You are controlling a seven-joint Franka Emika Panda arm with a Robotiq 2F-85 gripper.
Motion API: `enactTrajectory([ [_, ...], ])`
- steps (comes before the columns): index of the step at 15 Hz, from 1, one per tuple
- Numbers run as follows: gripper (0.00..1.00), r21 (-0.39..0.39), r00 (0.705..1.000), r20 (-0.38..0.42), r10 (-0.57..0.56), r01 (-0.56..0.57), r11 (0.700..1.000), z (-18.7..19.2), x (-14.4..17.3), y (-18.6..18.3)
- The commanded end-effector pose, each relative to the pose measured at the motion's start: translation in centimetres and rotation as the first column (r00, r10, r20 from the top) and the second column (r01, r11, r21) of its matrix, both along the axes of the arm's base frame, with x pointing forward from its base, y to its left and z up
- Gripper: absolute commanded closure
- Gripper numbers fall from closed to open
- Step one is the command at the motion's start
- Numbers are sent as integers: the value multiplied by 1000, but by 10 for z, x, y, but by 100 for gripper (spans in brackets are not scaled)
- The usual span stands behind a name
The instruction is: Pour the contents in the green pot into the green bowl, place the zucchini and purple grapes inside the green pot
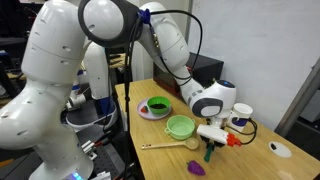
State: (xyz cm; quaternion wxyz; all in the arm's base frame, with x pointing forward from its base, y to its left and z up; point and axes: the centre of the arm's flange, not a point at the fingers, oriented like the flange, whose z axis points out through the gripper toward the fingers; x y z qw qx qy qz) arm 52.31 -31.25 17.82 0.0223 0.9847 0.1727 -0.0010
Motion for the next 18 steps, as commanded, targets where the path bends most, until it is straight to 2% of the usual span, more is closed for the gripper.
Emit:
enactTrajectory([
  [1, 93, -76, 999, 41, 21, -18, 997, 47, 12, 22],
  [6, 93, -116, 992, 100, 72, -60, 991, 120, 44, 60],
  [10, 93, -89, 992, 69, 103, -97, 991, 170, 48, 95],
  [14, 93, -76, 993, 29, 119, -116, 990, 196, 37, 130],
  [18, 93, -45, 988, -15, 154, -155, 987, 191, 20, 166],
])
